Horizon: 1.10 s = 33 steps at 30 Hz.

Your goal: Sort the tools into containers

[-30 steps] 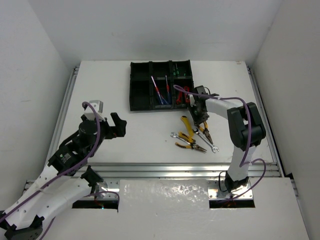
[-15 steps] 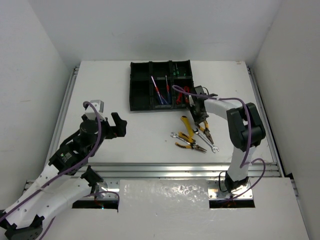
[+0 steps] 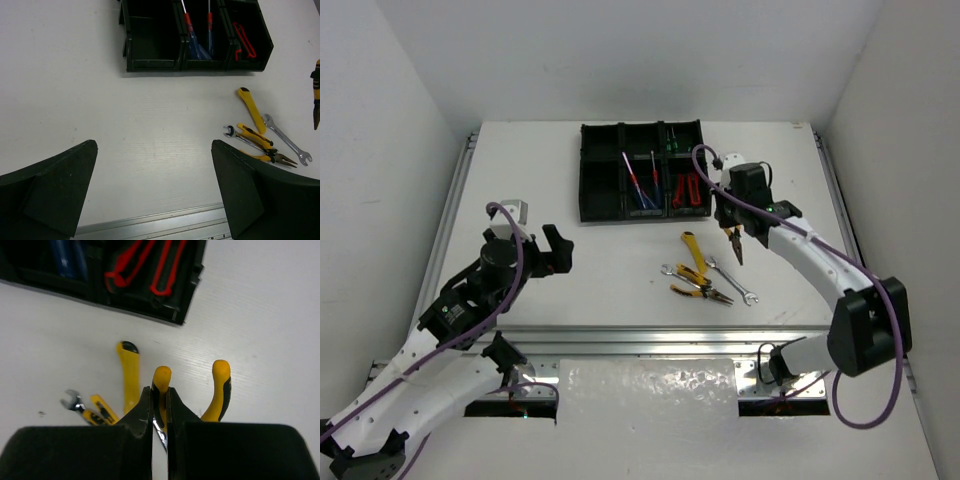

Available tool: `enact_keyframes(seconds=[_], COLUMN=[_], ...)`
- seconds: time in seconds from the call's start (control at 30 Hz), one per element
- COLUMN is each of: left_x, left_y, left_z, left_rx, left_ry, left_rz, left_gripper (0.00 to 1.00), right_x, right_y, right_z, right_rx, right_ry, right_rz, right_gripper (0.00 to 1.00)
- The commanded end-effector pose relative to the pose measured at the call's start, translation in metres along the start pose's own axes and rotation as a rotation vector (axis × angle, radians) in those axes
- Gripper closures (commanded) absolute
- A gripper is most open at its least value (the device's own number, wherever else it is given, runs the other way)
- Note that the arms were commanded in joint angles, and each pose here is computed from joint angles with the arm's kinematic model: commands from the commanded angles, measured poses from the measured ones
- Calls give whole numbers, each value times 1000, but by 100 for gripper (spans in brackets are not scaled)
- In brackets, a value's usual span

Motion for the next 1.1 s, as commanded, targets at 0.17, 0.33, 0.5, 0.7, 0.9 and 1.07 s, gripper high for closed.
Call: enact_keyframes(seconds=[0.17, 0.33, 0.5, 0.7, 0.9, 1.07], left_x=[-4, -2, 3, 6, 14, 10], left_y=[-19, -16, -16, -16, -17, -18], left_z=[13, 11, 5, 3, -7, -4], left_rx=[-56, -54, -45, -41, -19, -23], left_ry=[-33, -34, -8, 0, 50, 41], left_rz=[-116, -99, -87, -86, -85, -98], left_gripper=[4, 4, 4, 3, 2, 2], right_x=[-13, 20, 41, 78, 115, 164], right_y=[36, 44, 53, 52, 39, 39], right_z=[126, 188, 252, 326, 352, 350], right_rx=[129, 210, 300, 340, 374, 264], right_ry=[-390, -462, -608, -785, -1048, -1104], right_rz=[267, 333, 430, 474, 393, 324], right_gripper=[100, 100, 100, 100, 100, 100])
Point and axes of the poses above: each gripper's point midway between its finger pads, its own x axis out along the fingers, its own y axis along the line the jaws close on, z = x × y, the point moved 3 cm from there along -x, back along the fingers, and after that the axes turned 7 degrees about -x, right-handed, at the moved point
